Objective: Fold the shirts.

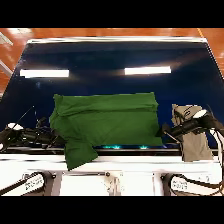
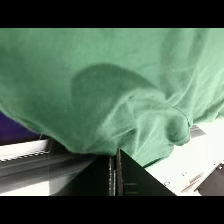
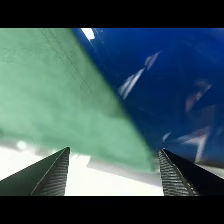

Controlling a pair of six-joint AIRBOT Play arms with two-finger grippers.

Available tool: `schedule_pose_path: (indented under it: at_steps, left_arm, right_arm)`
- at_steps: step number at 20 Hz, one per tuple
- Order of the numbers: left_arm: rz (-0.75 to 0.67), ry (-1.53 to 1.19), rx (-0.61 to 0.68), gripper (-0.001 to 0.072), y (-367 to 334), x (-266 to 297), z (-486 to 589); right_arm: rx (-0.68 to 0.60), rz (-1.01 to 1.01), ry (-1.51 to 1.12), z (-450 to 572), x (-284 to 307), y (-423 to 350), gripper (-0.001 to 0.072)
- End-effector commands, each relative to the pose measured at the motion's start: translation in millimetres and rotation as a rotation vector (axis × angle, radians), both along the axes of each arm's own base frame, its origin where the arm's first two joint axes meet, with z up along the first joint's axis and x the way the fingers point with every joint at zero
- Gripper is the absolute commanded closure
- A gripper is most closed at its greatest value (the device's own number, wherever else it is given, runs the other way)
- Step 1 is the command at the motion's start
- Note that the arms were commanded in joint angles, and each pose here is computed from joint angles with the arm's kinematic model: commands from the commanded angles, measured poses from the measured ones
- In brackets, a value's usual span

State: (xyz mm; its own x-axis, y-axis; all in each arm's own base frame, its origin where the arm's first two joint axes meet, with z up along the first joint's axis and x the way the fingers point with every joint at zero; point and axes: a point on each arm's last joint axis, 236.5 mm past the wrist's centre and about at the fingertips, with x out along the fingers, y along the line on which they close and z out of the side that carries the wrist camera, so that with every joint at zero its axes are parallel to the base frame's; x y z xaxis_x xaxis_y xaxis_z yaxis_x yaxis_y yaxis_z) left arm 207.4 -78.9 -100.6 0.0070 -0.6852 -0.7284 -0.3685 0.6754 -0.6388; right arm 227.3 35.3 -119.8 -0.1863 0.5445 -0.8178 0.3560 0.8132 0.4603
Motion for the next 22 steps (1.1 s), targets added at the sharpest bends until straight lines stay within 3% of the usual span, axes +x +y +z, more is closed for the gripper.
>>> schedule_pose_path:
  at_steps: [1,2,3,4,7,11,16,22]
  left_arm:
    - [-0.004,-0.004,-0.004,0.0668,0,0,1]
    - [-0.005,-0.008,-0.003,0.0668,1,1,2]
    - [-0.010,-0.020,0.000,0.0668,2,3,3]
    - [-0.010,-0.035,0.007,0.0668,4,9,5]
    - [-0.054,-0.235,0.088,0.0668,22,50,31]
    - [0.045,-0.418,0.195,0.0669,51,117,92]
    - [0.026,-0.478,0.204,0.0668,61,168,113]
    - [0.019,-0.452,0.147,0.0667,58,238,95]
  right_arm:
    - [-0.031,0.020,0.005,-16,-5,14,0.0085]
    - [-0.033,0.035,0.007,-18,-5,18,0.0252]
    - [-0.040,0.040,-0.006,-19,-2,21,0.0479]
    - [-0.031,0.030,-0.029,-17,4,25,0.0653]
    - [0.029,0.035,-0.210,13,45,36,0.0653]
    - [-0.011,0.001,-0.433,64,116,34,0.0654]
    - [-0.122,-0.050,-0.684,97,206,33,0.0655]
    - [-0.151,-0.089,-0.660,64,252,22,0.0654]
